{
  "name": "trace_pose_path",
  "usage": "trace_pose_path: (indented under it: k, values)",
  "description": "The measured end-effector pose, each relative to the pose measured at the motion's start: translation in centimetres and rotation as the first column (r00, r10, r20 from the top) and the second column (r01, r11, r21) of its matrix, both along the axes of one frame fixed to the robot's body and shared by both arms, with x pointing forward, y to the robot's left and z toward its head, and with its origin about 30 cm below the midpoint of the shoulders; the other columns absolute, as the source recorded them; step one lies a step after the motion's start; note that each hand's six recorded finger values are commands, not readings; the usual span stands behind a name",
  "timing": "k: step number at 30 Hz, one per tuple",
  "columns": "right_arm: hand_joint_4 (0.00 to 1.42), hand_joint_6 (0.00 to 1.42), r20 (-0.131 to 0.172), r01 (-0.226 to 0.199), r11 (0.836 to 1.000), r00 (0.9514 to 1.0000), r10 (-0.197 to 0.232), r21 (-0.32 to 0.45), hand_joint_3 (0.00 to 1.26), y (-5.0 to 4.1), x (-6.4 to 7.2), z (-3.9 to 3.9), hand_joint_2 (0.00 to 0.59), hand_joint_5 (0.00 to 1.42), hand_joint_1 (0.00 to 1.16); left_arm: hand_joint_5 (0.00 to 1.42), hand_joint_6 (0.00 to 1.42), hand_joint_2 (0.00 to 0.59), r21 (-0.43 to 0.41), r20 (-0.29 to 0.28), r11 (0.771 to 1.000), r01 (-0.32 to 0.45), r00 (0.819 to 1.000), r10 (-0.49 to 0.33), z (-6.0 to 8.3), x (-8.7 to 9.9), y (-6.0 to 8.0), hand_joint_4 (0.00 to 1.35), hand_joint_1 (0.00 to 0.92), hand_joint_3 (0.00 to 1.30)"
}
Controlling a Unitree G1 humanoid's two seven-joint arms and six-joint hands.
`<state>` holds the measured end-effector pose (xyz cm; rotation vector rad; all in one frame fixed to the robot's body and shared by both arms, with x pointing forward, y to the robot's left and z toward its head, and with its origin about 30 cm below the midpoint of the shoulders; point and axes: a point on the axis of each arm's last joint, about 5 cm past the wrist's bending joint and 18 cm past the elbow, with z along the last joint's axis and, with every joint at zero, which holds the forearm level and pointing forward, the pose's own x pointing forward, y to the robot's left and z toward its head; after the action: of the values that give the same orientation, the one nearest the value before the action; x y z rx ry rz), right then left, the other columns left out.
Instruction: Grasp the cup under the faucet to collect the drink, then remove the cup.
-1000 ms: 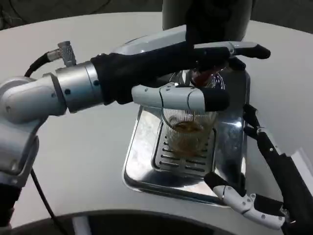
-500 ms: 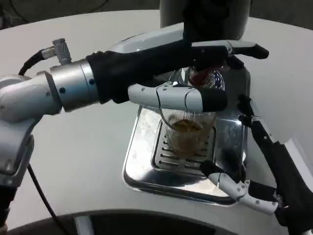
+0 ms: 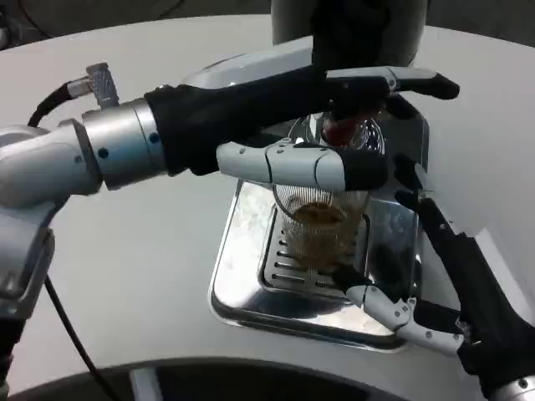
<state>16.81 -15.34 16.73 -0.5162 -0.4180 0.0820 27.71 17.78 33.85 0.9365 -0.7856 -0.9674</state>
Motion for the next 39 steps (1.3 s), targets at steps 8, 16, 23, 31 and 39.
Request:
trace_pose_path:
  k: [8, 16, 23, 31, 39]
  values:
    - [0.04, 0.0, 0.012, -0.019, 1.0, 0.9997, 0.019, 0.013, 0.04, 0.72, 0.5, 0.02, 0.226, 0.1, 0.66, 0.15, 0.14, 0.097, 0.005, 0.006, 1.0, -0.002, 1.0, 0.002, 0.1, -0.2, 0.2, 0.06, 0.0, 0.13]
    - [0.05, 0.0, 0.015, -0.035, 0.999, 0.9993, 0.035, 0.022, 0.05, 1.41, 1.2, -0.1, 0.226, 0.1, 0.65, 0.15, 0.14, 0.097, -0.005, 0.002, 1.0, 0.008, 1.0, -0.008, 0.0, -0.5, 0.4, 0.06, 0.0, 0.13]
    - [0.05, 0.0, 0.017, -0.04, 0.999, 0.9991, 0.04, 0.024, 0.05, 1.86, 1.8, -0.19, 0.226, 0.1, 0.65, 0.15, 0.14, 0.097, 0.002, 0.01, 1.0, 0.0, 1.0, 0.0, 0.1, -0.8, 0.7, 0.06, 0.0, 0.13]
    - [0.05, 0.0, 0.017, -0.052, 0.998, 0.9985, 0.051, 0.039, 0.05, 2.52, 2.3, -0.28, 0.226, 0.11, 0.64, 0.15, 0.14, 0.096, 0.018, 0.019, 1.0, -0.002, 1.0, 0.002, 0.3, -1.0, 0.9, 0.06, 0.0, 0.14]
    - [0.05, 0.0, 0.015, -0.058, 0.997, 0.9982, 0.058, 0.049, 0.06, 2.88, 2.6, -0.32, 0.226, 0.11, 0.64, 0.15, 0.14, 0.096, 0.023, 0.024, 1.0, -0.003, 1.0, 0.003, 0.4, -1.0, 0.9, 0.06, 0.0, 0.14]
